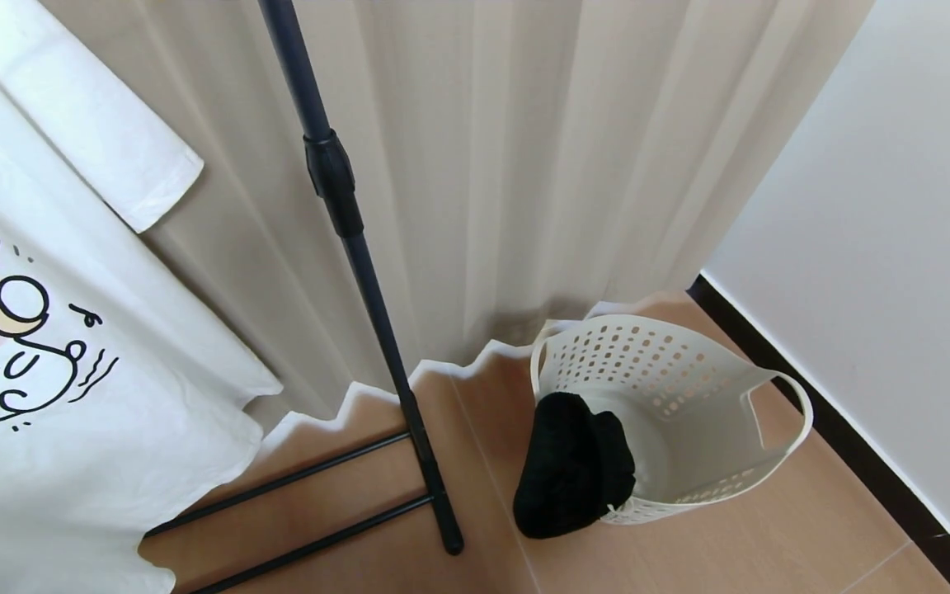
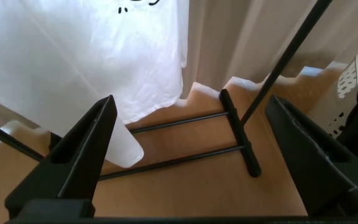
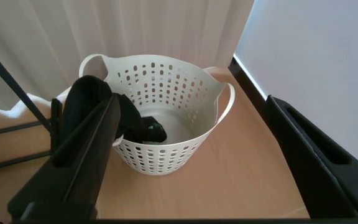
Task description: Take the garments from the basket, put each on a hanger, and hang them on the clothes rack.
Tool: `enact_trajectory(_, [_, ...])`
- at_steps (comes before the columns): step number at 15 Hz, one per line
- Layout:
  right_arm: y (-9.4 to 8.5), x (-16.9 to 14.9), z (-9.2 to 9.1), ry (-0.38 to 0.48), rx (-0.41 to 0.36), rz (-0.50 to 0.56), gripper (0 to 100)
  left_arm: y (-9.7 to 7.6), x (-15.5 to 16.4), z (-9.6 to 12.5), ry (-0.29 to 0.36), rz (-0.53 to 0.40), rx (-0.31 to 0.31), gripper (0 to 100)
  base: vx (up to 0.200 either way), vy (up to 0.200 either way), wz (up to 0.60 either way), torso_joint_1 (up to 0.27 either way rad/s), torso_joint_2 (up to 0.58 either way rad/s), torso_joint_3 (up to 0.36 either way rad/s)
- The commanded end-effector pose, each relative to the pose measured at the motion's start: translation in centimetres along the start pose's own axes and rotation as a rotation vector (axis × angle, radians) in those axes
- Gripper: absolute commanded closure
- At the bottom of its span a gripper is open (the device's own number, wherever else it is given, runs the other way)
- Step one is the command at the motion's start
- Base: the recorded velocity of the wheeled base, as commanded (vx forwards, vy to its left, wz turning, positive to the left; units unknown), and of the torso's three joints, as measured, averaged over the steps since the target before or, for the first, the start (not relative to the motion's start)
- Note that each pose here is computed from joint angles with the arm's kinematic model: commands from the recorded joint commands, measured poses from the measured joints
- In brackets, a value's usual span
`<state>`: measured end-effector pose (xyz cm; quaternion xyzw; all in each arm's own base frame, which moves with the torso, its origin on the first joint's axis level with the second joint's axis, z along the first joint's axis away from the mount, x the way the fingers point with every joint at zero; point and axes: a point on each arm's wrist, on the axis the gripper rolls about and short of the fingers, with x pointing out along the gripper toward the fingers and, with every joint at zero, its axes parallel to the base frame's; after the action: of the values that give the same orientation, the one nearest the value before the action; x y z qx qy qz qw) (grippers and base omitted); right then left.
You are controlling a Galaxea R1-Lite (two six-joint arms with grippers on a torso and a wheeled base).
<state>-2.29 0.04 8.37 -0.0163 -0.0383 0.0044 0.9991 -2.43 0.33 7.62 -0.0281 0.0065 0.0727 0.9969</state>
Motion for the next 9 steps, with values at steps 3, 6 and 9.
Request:
enact_trajectory(3, [0.00, 0.01, 0.00, 0.001, 0.000, 0.001, 0, 0.00, 0.01, 0.00, 0.001, 0.001, 0.000, 0, 0.000, 0.000, 0.00, 0.002, 0.00, -0.198])
enact_trajectory(6, [0.00, 0.01, 0.00, 0.001, 0.000, 0.001, 0, 0.00, 0.01, 0.00, 0.001, 0.001, -0.002, 0, 0.000, 0.000, 0.00, 0.007, 0.01, -0.198])
enact_trajectory(9, [-0.01, 0.01, 0.04, -0.002, 0.001, -0.004, 0, 0.00, 0.01, 0.00, 0.001, 0.001, 0.000, 0, 0.000, 0.000, 0.00, 0.004, 0.00, -0.196])
